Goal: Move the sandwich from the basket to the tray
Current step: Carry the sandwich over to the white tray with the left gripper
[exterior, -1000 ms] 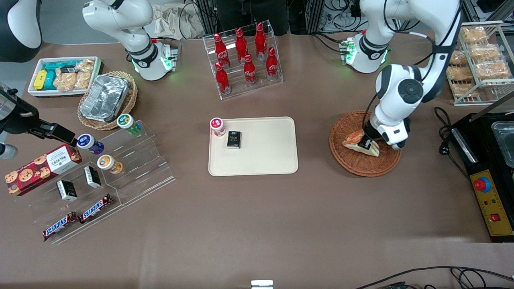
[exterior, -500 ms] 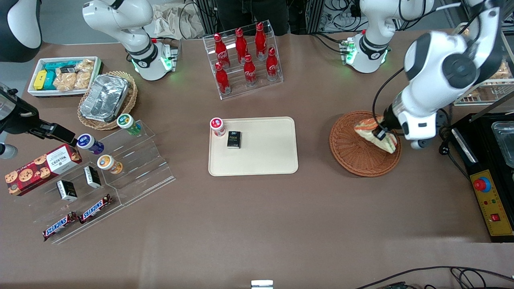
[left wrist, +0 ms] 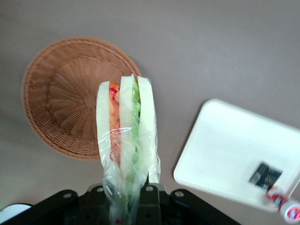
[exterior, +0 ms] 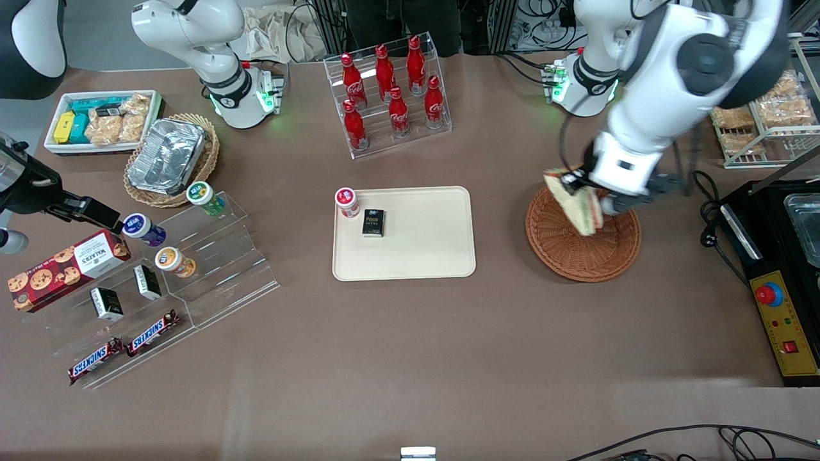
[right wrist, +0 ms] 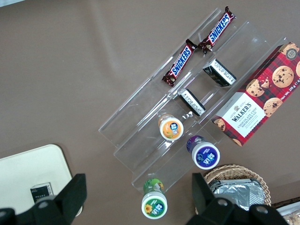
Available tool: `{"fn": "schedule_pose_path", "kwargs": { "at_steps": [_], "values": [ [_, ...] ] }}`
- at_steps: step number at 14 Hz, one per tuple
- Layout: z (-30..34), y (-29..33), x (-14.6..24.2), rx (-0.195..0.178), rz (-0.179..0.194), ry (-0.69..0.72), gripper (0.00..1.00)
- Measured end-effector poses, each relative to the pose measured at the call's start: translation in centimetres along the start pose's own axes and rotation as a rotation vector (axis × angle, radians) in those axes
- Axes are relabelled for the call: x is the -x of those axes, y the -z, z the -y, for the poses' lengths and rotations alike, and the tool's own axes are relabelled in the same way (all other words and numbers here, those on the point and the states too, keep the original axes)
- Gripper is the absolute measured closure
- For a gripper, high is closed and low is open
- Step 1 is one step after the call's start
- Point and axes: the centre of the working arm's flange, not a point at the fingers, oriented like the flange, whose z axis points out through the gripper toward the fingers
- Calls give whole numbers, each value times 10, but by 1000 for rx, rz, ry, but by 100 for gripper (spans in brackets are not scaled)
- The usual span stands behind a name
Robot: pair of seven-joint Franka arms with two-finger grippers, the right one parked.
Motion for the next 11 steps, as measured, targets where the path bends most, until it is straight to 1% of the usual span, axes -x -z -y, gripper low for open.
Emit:
{"fn": "schedule_pose_path", "kwargs": {
  "at_steps": [2, 5, 7, 8, 11],
  "values": [
    [-31, -6, 30, -14, 4, -96, 80],
    [-67, -22, 66, -35, 13, -194, 80],
    [-85, -40, 76, -48, 1, -244, 80],
    [-91, -55, 76, -55, 2, -261, 80],
    [-115, -121, 75, -97, 3, -328, 80]
  ]
}}
